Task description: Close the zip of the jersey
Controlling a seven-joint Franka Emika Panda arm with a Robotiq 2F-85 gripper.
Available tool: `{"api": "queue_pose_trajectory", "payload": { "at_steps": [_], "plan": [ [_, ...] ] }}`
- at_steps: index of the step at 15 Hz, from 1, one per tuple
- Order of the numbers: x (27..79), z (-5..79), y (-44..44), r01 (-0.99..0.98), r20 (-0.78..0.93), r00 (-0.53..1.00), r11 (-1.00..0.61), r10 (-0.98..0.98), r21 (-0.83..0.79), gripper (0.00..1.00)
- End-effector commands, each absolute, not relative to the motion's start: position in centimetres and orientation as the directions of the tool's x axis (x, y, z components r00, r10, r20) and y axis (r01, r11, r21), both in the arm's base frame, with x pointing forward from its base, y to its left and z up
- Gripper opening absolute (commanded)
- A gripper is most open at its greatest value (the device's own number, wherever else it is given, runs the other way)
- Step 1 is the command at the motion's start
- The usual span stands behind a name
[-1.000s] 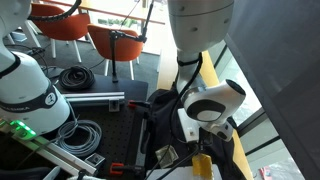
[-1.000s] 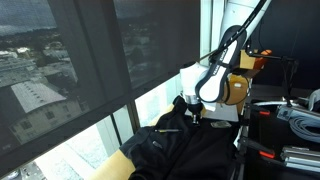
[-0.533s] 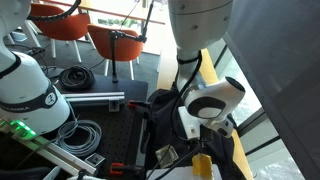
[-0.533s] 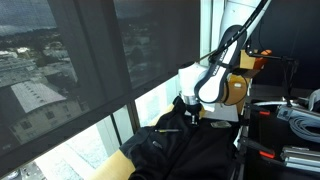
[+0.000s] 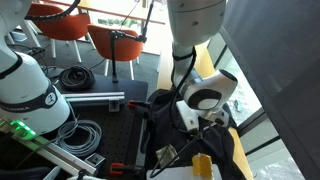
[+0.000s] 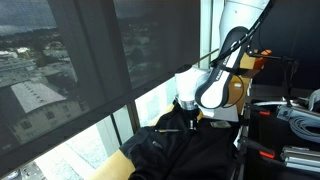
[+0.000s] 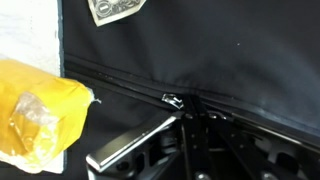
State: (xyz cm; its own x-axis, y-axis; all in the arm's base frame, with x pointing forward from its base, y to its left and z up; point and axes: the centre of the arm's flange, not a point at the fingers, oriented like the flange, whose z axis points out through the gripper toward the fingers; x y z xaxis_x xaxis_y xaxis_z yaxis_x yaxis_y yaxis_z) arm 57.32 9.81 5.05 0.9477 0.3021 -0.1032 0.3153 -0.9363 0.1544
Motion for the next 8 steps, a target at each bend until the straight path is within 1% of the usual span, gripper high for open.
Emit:
{"api": "queue_pose_trajectory", "payload": {
  "at_steps": [1,8],
  "plan": [
    [58.2,4.7,13.6,0.35,-0.082,0.937,-0.918,0.341,0.184,0.01],
    [59.4,4.5,18.1,0.415,-0.095,0.91,-0.882,0.404,0.222,0.01]
  ]
}}
